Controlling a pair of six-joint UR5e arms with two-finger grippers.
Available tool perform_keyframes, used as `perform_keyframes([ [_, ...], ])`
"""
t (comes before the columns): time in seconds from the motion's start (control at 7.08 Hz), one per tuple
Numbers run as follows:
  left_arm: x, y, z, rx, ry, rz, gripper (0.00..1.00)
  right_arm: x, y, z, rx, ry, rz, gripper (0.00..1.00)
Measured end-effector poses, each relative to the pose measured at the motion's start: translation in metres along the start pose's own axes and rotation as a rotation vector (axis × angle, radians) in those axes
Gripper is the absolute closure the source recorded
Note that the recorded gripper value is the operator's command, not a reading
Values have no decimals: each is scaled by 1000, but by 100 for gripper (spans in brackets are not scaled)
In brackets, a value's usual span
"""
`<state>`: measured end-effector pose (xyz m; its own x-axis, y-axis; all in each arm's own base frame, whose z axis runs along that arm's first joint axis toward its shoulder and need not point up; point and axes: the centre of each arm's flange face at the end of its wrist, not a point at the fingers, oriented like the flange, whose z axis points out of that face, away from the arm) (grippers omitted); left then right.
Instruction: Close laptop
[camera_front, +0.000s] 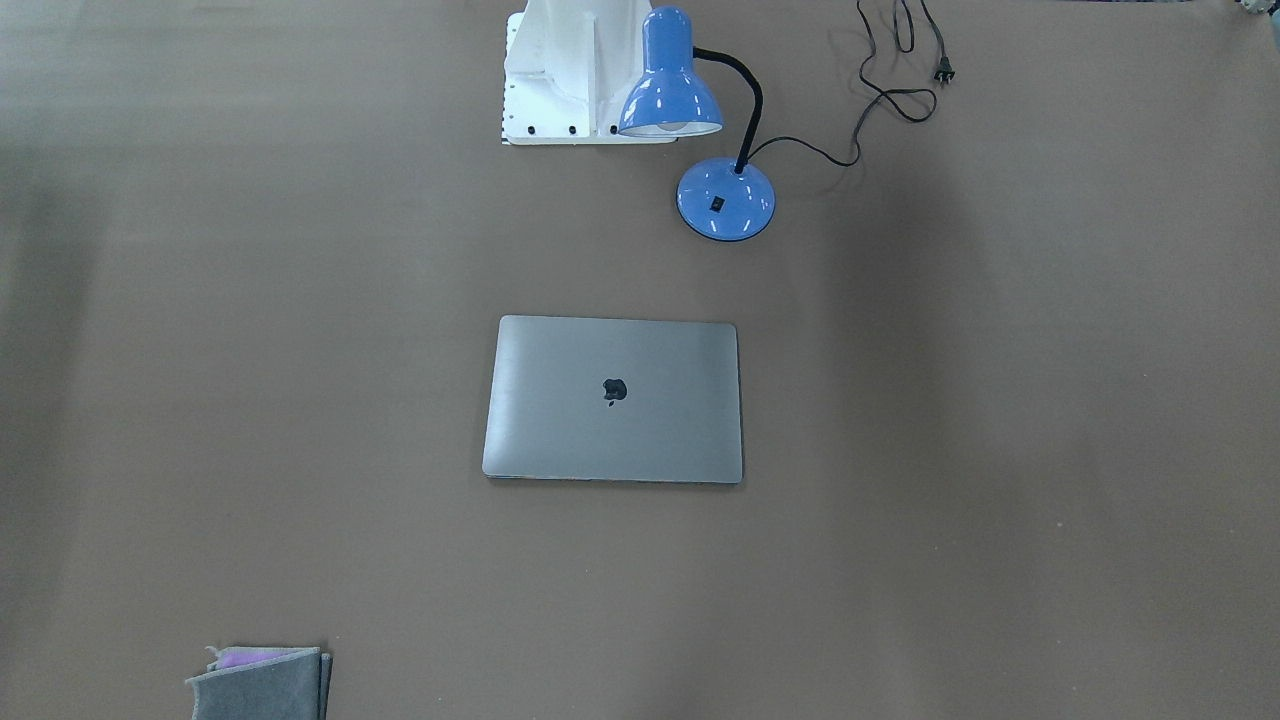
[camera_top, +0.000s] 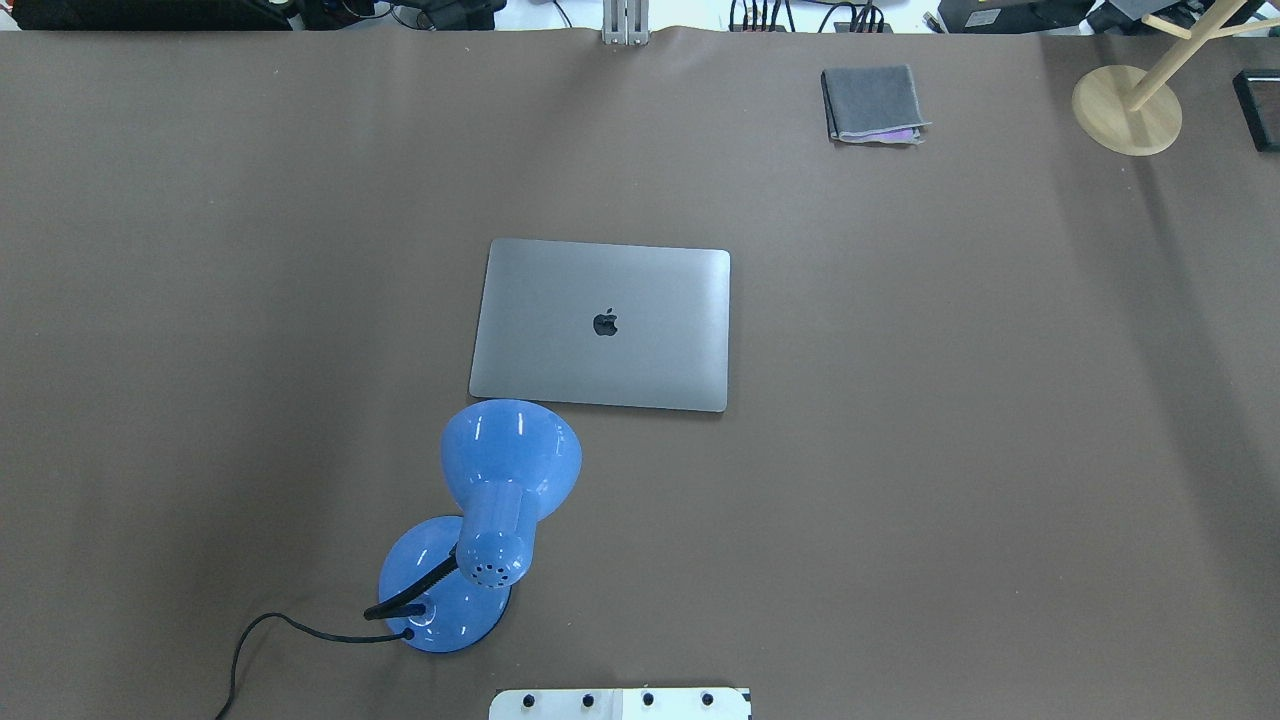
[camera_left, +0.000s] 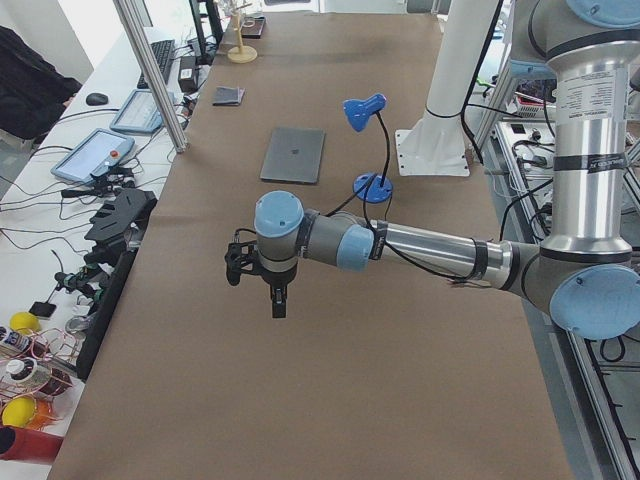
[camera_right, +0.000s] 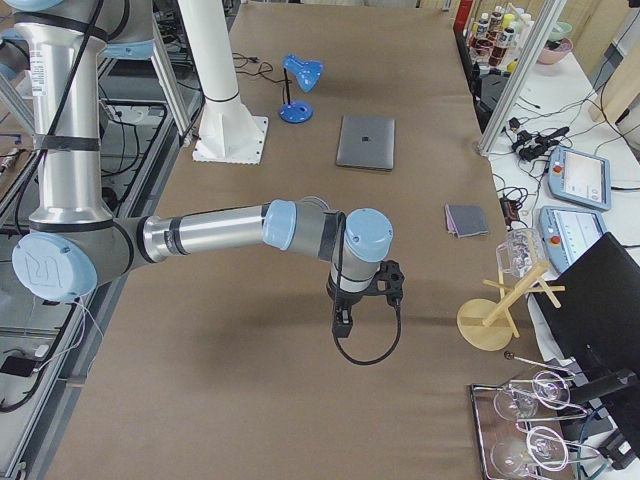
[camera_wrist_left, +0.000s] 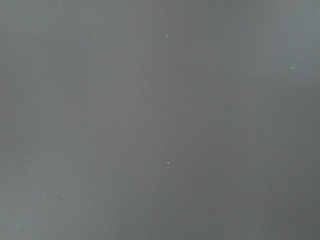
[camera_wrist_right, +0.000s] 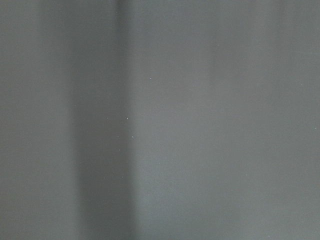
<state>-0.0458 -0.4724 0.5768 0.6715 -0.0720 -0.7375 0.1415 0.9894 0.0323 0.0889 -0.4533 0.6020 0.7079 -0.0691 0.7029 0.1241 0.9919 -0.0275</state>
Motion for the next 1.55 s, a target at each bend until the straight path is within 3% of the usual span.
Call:
perform_keyframes([
  [0.42, -53, 24, 6, -22, -2, 32, 2, -6, -12, -10, 17, 3, 1, 0],
  [1.55, -47, 15, 1, -10, -11, 44, 2, 19, -25, 12, 74, 22, -41, 0],
])
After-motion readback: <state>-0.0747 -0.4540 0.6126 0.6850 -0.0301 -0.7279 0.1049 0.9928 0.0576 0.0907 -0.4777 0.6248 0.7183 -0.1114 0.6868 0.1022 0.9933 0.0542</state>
